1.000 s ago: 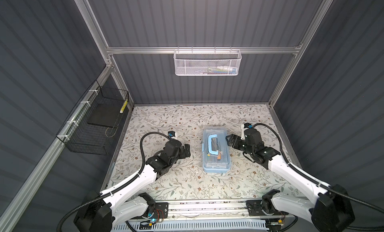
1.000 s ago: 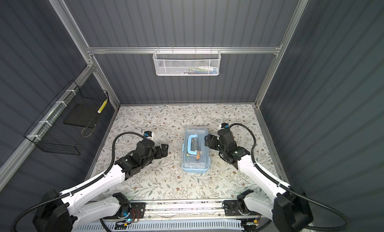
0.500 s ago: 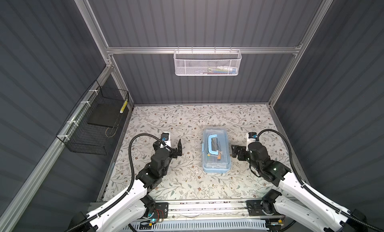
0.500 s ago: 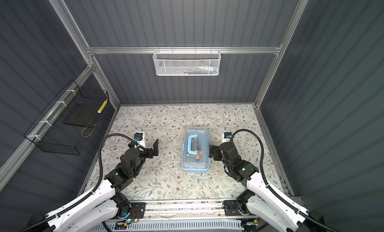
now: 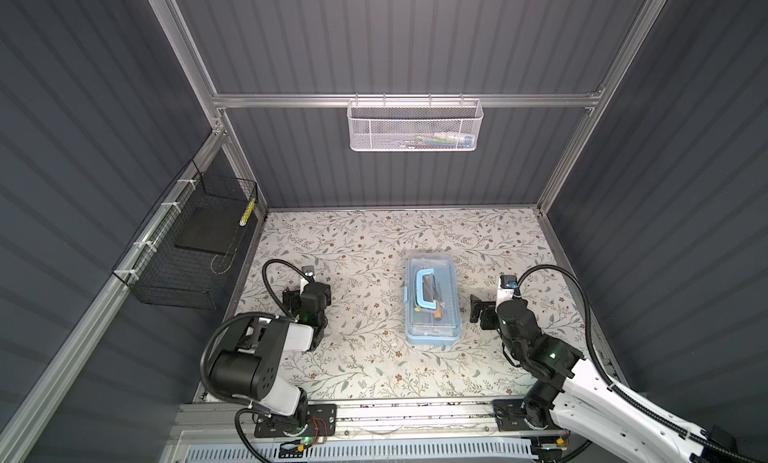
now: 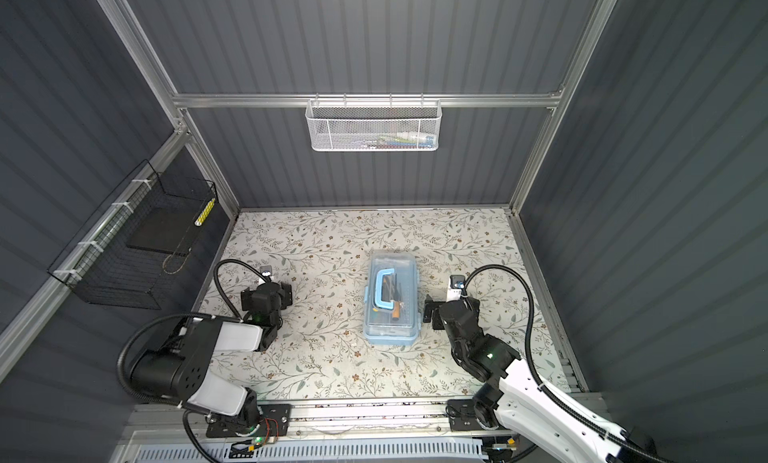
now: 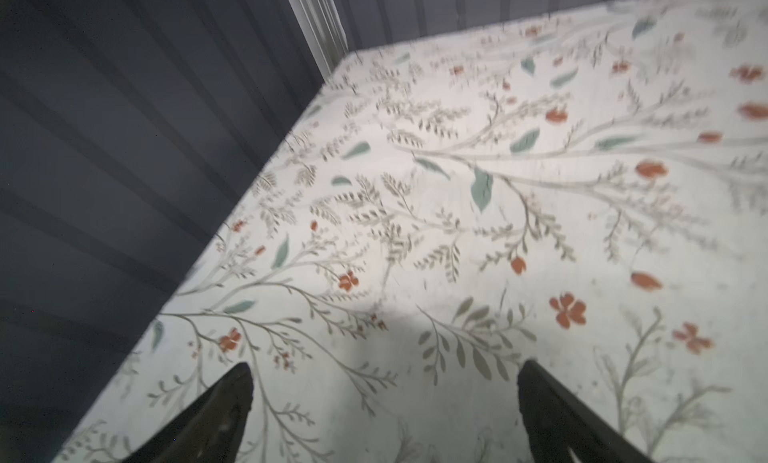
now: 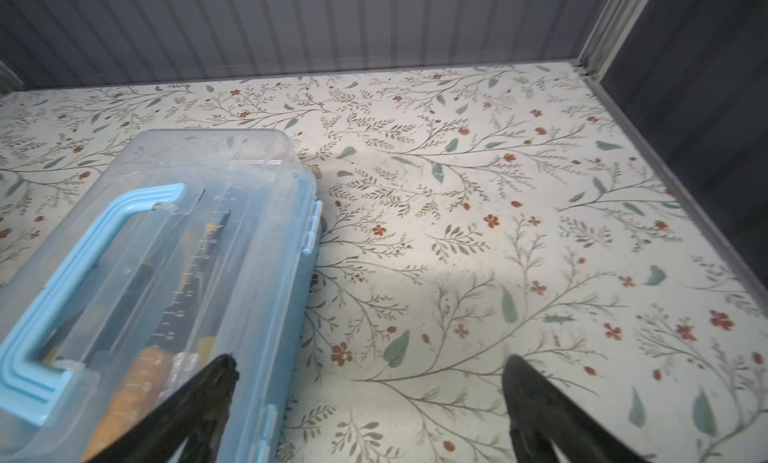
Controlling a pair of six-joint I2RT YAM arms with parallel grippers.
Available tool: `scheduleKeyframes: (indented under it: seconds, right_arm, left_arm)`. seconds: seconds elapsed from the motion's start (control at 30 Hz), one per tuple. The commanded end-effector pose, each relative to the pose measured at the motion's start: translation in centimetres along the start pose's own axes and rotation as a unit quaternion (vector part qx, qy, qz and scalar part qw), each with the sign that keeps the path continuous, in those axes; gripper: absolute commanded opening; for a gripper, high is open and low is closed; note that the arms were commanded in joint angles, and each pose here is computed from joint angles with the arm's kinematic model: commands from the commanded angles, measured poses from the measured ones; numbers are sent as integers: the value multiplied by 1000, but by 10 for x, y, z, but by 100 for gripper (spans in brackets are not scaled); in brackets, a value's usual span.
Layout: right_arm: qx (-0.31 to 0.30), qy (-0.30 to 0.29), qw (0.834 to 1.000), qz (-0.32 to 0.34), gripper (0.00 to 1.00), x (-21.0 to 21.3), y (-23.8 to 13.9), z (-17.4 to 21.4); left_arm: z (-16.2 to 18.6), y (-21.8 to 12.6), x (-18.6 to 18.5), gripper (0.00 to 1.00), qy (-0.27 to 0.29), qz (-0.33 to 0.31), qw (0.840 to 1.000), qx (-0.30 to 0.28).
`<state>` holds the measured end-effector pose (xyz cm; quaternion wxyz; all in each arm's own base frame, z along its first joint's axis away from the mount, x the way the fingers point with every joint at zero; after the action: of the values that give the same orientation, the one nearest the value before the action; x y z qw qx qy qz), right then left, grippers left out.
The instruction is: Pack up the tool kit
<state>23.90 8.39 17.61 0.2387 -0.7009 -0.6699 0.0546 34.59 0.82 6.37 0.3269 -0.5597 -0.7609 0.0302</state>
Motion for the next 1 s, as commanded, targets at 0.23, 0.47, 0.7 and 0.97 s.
scheduleKeyframes:
  seconds: [0.23, 0.47, 0.7, 0.97]
  right_arm:
    - [-149, 30, 970, 187, 99, -102, 21, -49]
    - [-164, 52, 969, 176, 99, -127, 91, -50]
    - [-141, 36, 986, 84, 99, -121, 126, -36]
    - [-125, 36, 987, 92, 99, -121, 129, -36]
  left_arm:
    - [-29, 35, 4, 100, -75, 39, 996, -38]
    - [-31, 35, 5, 100, -75, 37, 996, -44]
    - [-33, 35, 5, 100, -76, 35, 995, -55]
    - [-32, 35, 5, 100, -75, 36, 995, -51]
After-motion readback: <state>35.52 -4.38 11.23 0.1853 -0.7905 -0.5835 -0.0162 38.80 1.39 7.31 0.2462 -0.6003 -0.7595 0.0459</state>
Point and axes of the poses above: each gripper's point midway between its finger pads, its own y axis out along the fingers, its own x axis along the line the jaws close on, z = x × y, the point moved 2 cm from there along -y, back along the fingers, and after that the axes turned 13 degrees about y, right-handed, at the moved point
